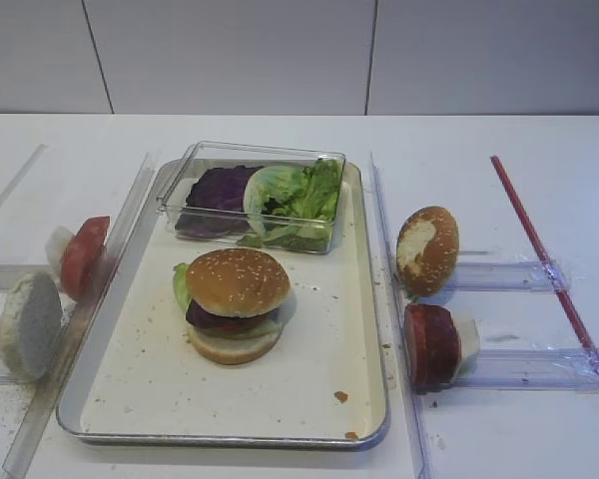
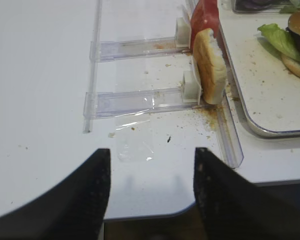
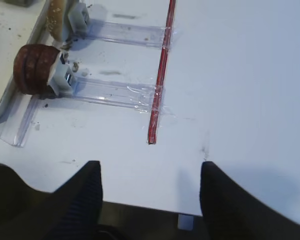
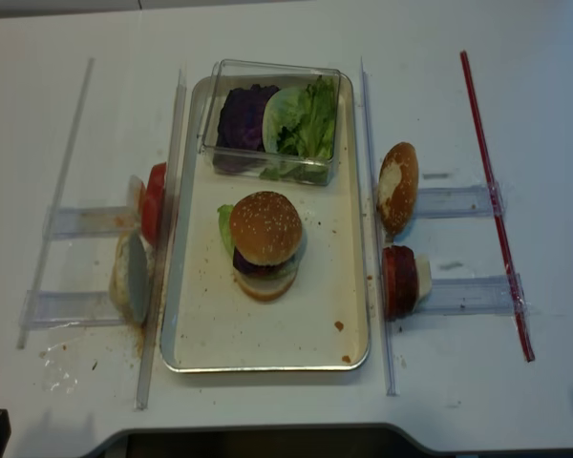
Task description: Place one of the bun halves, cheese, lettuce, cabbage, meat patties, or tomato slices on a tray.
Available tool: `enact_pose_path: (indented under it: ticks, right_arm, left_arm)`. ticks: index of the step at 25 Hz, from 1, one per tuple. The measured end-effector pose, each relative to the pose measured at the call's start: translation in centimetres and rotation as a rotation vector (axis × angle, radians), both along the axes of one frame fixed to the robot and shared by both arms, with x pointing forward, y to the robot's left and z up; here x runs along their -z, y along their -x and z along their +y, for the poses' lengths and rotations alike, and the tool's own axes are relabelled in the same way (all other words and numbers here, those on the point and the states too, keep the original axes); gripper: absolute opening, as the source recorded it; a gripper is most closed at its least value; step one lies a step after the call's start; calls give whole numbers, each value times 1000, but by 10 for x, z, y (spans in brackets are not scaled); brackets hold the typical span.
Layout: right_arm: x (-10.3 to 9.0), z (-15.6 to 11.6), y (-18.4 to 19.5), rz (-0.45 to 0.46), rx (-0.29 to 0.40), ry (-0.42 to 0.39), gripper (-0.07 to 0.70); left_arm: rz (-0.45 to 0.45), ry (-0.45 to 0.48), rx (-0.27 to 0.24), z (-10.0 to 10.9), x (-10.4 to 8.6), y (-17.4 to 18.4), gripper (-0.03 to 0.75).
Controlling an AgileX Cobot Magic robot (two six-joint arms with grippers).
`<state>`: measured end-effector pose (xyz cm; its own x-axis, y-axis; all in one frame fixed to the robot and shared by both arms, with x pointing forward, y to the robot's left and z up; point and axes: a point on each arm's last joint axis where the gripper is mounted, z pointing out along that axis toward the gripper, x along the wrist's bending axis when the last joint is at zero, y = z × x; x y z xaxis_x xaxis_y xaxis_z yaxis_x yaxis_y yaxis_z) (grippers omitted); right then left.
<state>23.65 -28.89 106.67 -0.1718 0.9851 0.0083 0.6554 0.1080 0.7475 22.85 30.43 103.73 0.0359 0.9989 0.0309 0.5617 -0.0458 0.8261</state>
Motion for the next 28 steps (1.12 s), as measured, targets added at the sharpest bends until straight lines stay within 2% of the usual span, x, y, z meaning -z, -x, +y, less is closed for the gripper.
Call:
enact_pose_path:
  ticks: [3, 7, 13, 28]
  right_arm:
    - [10, 0, 13, -60, 0, -2, 447]
    - [25, -1, 19, -74, -4, 2, 447]
    - [27, -1, 19, -75, -34, 37, 447]
    - [30, 0, 7, -158, -24, 28, 447]
  left_arm:
    - [0, 0, 0, 0, 0, 0, 358]
    - [0, 0, 0, 0, 0, 0, 359]
    - [-1, 0, 0, 0, 0, 0, 358]
    - [-2, 0, 0, 0, 0, 0, 359]
